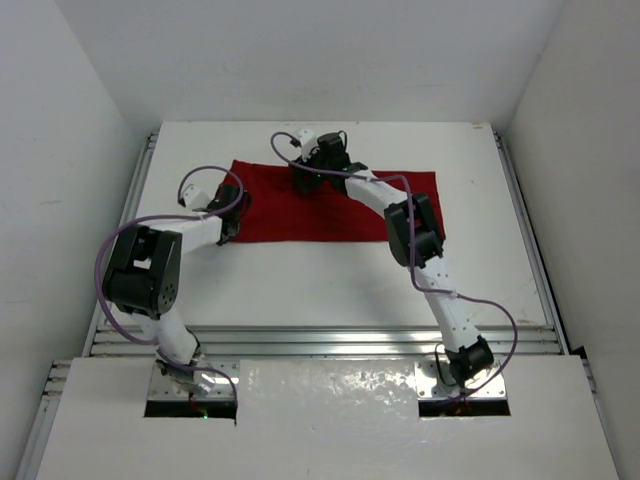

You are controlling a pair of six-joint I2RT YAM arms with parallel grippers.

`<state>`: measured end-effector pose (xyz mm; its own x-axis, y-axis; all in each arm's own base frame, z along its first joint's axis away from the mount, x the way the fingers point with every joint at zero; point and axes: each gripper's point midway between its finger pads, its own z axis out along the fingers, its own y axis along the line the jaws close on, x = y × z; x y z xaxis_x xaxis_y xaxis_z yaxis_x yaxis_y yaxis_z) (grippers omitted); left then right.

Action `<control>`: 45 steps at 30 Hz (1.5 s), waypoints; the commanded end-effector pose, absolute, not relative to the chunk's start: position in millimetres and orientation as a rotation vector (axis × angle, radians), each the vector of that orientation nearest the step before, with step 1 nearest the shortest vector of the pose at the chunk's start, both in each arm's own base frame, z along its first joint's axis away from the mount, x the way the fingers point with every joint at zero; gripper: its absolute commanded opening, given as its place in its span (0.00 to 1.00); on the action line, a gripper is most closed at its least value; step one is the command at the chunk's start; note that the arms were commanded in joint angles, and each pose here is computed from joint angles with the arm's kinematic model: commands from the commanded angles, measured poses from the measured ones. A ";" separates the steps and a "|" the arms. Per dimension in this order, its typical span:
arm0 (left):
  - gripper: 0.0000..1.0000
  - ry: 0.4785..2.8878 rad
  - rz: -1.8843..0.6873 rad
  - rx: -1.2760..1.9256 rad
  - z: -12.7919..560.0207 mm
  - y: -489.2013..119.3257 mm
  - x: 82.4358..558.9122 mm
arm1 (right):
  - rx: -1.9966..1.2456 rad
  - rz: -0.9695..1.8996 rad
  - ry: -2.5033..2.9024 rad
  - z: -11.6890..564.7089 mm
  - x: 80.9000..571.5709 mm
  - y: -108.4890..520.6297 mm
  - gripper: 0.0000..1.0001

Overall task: Fold and stack the t-shirts
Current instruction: Rotate the tshirt 90 degrees

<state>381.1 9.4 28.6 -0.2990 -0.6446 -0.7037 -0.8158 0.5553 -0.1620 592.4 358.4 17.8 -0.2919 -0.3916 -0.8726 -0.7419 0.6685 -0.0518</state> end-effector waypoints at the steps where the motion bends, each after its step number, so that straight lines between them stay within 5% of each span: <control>1: 0.01 1.959 0.321 -1.174 54.3 20.8 393.5 | -0.745 0.344 1.848 115.4 602.3 333.8 0.71; 5: 0.01 1.979 0.401 -1.178 51.9 25.2 403.8 | -0.518 0.322 2.053 150.7 578.7 253.9 0.69; 12: 0.01 2.033 0.467 -1.171 43.9 31.8 442.8 | -0.135 0.259 2.449 62.4 497.7 114.7 0.71; 15: 0.01 2.061 0.487 -1.152 38.7 32.8 467.0 | -0.067 0.181 2.507 44.6 509.2 83.9 0.71; 25: 0.01 2.265 0.378 -0.949 -10.2 21.0 566.0 | 0.107 0.193 2.694 -1.9 489.7 76.8 0.69; 29: 0.03 2.288 0.182 -0.865 -6.5 -1.9 611.2 | 0.327 0.204 2.754 -13.9 434.8 74.5 0.69; 34: 0.17 2.256 0.017 -0.820 0.5 -17.9 641.7 | 0.547 0.454 2.647 4.8 379.1 112.0 0.67; 38: 0.22 2.202 -0.267 -0.707 18.3 -55.0 671.2 | 0.525 0.564 2.624 3.3 297.6 169.7 0.77; 45: 0.39 2.106 -0.535 -0.523 44.6 -117.9 697.8 | 0.698 0.890 2.515 20.6 256.7 244.0 0.96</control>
<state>685.5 -74.4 30.2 -0.5104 -0.5658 -0.6476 -0.3276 0.8242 -0.4619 263.0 220.8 11.8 -0.8609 0.4151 -0.2942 0.1991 0.8070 0.5560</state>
